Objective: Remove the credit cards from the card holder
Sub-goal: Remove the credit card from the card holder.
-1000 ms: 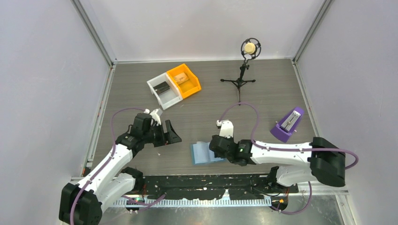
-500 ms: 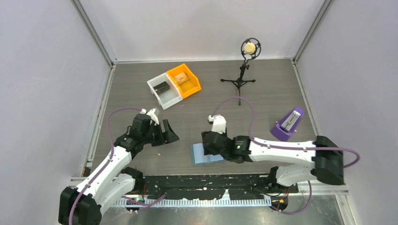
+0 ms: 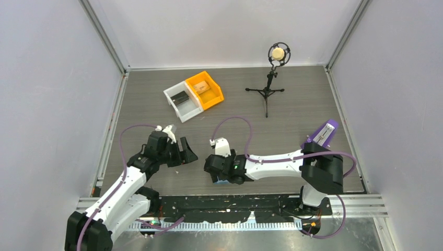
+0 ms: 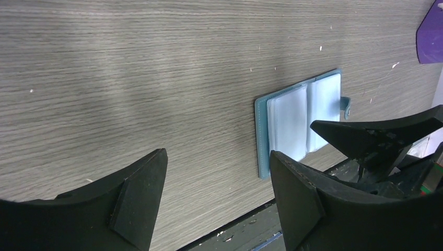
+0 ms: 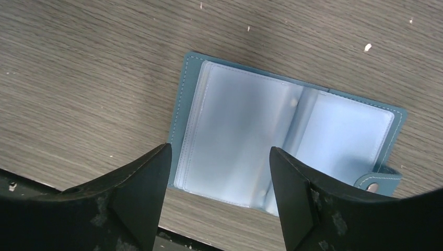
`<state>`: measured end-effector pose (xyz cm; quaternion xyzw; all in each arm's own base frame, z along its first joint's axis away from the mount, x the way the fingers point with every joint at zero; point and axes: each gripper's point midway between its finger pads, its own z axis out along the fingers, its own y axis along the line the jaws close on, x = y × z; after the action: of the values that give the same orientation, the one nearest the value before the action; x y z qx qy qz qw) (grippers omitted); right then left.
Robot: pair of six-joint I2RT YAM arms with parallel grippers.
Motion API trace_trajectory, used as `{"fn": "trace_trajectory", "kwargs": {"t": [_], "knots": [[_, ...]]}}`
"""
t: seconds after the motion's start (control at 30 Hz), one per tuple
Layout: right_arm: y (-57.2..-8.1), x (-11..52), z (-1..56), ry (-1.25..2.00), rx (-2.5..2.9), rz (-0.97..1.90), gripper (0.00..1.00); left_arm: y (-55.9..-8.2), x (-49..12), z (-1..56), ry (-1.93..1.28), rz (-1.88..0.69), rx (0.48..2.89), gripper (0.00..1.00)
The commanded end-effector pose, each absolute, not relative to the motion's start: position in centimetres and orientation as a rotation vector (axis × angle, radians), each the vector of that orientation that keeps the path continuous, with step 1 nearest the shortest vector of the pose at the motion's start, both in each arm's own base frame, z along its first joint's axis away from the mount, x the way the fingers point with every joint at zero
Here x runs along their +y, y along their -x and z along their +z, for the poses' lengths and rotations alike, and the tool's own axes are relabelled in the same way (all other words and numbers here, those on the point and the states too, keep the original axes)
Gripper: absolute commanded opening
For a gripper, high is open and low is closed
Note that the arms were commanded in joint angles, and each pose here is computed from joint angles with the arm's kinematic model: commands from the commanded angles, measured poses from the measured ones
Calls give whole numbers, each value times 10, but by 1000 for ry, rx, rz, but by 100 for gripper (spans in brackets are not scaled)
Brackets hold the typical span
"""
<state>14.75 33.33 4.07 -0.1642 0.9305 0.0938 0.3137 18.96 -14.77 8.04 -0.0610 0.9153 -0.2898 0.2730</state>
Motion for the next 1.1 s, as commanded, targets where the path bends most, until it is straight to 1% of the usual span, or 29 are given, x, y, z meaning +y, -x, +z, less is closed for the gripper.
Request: {"fn": "trace_trajectory", "kwargs": {"t": [0.0,0.17,0.4,0.53,0.57,0.63,0.67,0.7,0.77,0.87,1.07], "knots": [[-154,350,49,401,2418,291,75,-192,-152,83,160,-811,2441,74],[-155,346,42,396,2416,266,72,-192,-153,84,152,-818,2441,74],[-154,344,36,392,2422,261,64,-192,-153,86,151,-819,2436,74],[-155,342,36,383,2419,265,61,-192,-153,85,143,-818,2440,74],[-155,342,36,381,2418,263,61,-191,-153,86,142,-820,2440,74],[-155,341,35,380,2422,254,66,-191,-153,85,142,-820,2442,74],[-154,341,34,381,2428,246,71,-191,-154,85,141,-821,2443,74],[-154,341,32,384,2433,237,73,-191,-153,85,143,-820,2444,74],[-153,342,29,389,2443,234,74,-191,-154,85,141,-822,2443,74],[-152,343,26,395,2452,229,73,-191,-154,86,140,-822,2437,73],[-152,342,26,388,2448,236,67,-191,-152,86,135,-813,2437,73]]}}
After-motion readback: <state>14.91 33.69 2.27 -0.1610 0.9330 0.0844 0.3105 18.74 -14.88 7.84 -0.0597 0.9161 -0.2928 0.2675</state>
